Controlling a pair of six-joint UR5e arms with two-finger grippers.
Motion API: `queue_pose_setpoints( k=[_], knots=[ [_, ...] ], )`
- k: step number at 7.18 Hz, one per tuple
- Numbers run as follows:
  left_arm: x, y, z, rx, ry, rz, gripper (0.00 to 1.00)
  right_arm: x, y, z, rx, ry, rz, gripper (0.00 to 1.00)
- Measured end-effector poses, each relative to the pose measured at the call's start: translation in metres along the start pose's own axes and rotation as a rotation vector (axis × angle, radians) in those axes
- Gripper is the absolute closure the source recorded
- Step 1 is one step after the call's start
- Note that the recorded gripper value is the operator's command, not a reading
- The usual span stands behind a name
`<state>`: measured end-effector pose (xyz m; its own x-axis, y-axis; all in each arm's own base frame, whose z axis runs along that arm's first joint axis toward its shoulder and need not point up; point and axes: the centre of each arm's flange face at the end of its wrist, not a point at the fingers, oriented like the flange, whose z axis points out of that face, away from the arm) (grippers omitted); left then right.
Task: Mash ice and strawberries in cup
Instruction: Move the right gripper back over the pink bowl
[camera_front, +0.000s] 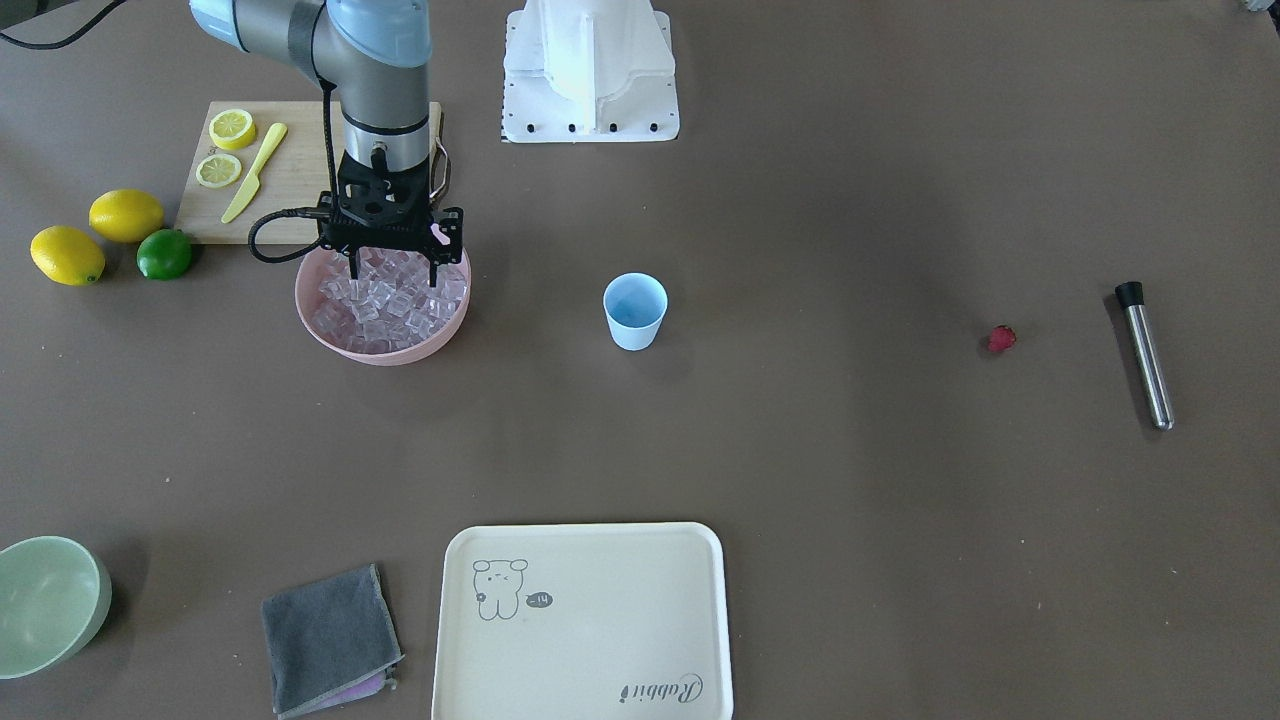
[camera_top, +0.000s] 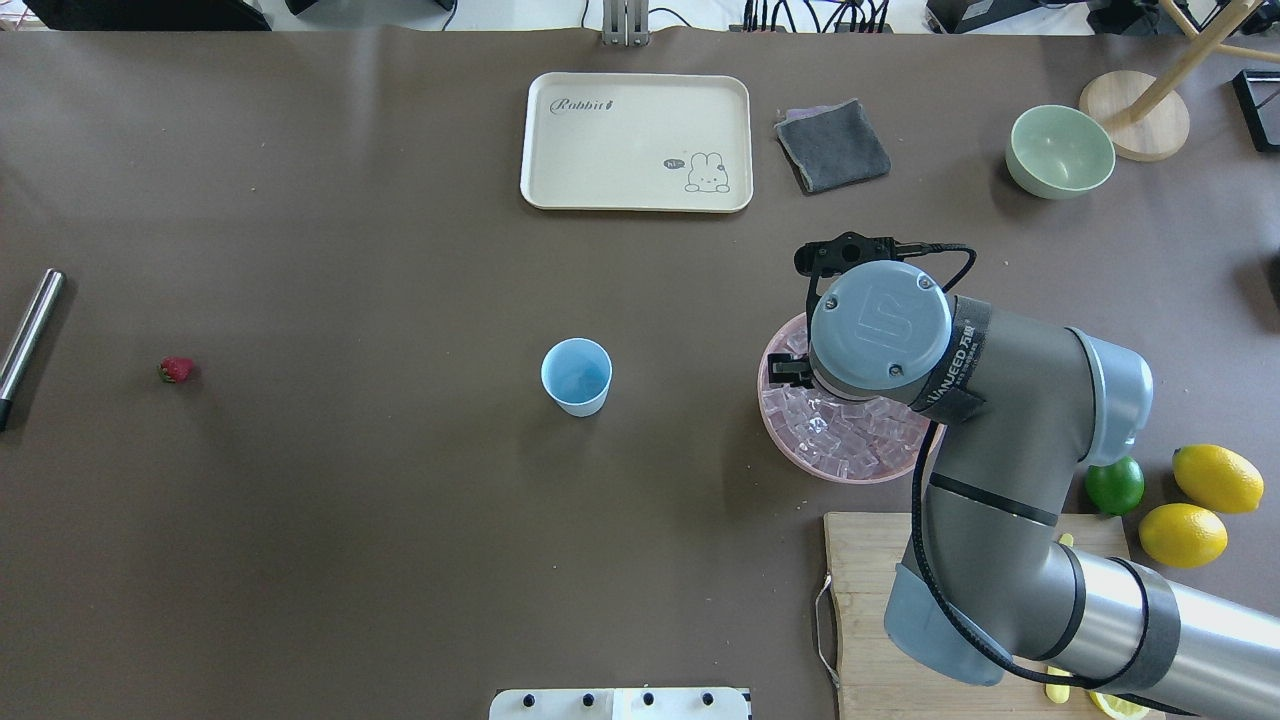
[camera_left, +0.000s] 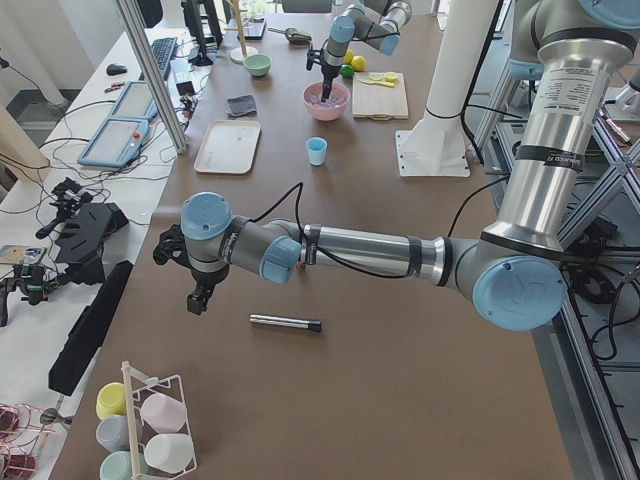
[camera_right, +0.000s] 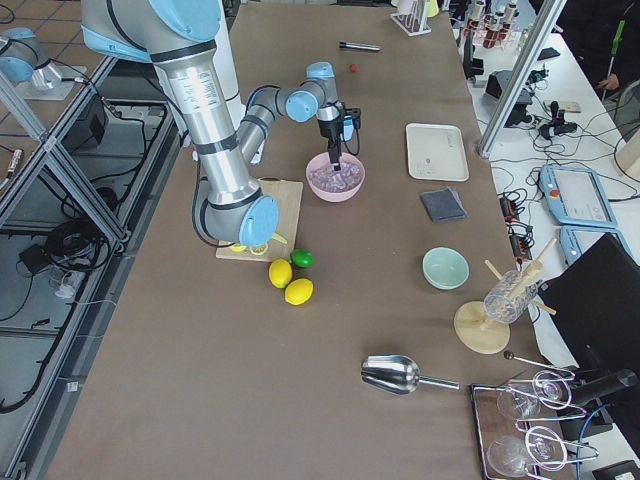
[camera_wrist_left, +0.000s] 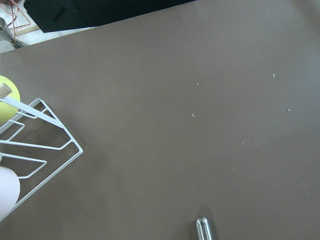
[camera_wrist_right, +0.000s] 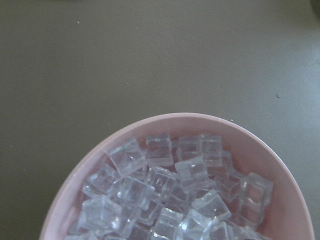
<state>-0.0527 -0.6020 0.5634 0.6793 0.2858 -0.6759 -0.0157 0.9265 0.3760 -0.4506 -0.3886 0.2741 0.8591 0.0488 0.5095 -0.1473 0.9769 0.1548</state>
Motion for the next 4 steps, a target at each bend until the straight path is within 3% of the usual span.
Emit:
queue_pose_setpoints(
  k=[2,4],
  knots=[
    [0.000,-0.001,0.000,-0.001,0.000,0.001,0.01,-0.001,0.006,0.009,-0.045,0.098,-0.001,0.17],
    [0.001,-0.002,-0.001,0.001,0.000,0.005,0.01,-0.012,0.007,0.016,-0.064,0.145,-0.006,0.21]
  ],
)
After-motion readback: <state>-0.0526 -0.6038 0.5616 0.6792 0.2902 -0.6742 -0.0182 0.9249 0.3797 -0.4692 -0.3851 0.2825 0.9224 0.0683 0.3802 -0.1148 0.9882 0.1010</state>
